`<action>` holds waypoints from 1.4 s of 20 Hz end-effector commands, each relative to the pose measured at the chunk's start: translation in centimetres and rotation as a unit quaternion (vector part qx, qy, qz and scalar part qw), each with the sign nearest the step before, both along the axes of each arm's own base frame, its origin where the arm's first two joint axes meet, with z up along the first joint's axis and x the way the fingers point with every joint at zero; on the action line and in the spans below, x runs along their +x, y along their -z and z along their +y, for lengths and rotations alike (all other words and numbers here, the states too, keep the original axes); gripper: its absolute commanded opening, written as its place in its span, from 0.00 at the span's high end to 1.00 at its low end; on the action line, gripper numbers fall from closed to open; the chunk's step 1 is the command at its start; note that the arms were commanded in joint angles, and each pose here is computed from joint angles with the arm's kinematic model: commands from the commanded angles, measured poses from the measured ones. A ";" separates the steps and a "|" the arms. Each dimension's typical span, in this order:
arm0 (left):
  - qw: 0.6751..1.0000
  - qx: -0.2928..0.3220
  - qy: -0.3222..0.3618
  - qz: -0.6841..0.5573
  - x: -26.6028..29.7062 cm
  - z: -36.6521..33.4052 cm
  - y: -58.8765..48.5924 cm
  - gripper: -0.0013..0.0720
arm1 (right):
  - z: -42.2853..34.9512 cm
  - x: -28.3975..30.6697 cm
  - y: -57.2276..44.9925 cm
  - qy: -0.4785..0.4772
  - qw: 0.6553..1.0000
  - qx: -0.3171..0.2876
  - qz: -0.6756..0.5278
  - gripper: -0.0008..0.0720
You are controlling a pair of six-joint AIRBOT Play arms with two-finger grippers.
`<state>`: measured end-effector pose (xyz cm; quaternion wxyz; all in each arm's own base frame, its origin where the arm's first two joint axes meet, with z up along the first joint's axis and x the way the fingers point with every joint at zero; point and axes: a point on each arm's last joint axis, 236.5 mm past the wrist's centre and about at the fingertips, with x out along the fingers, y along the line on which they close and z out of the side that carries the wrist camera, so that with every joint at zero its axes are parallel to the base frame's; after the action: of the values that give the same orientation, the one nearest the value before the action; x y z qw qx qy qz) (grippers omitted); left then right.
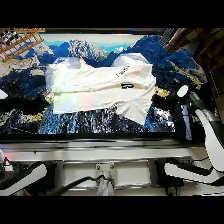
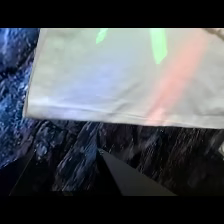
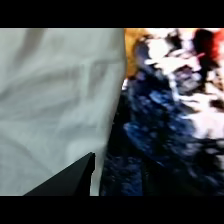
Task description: Fold the clothes and pants, and hang the long-sleeved shirts on hangers.
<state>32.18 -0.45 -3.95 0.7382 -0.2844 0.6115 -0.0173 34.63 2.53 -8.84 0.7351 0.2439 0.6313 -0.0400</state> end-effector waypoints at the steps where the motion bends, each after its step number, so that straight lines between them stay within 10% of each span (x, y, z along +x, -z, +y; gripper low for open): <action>1: 1.000 -0.013 -0.002 0.007 -1.4 -0.8 1.5 0.42 | 0.7 -0.8 1.5 0.022 1.000 0.018 -0.005 0.51; 15: 0.998 -0.042 -0.033 -0.025 0.5 -1.6 0.5 0.42 | 3.6 2.0 2.7 0.043 0.997 0.056 -0.041 0.51; 20: 0.999 -0.037 -0.024 -0.005 -0.6 -1.5 1.1 0.42 | 4.5 2.1 2.6 0.032 0.997 0.055 -0.048 0.94; 28: 0.997 -0.043 -0.054 0.044 -0.6 -1.0 4.7 0.42 | 4.4 2.1 2.5 0.025 0.997 0.050 -0.050 0.96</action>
<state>31.44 -1.76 -7.22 0.7091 -0.3370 0.6193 -0.0089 36.82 6.83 -11.29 0.7519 0.2995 0.5872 -0.0154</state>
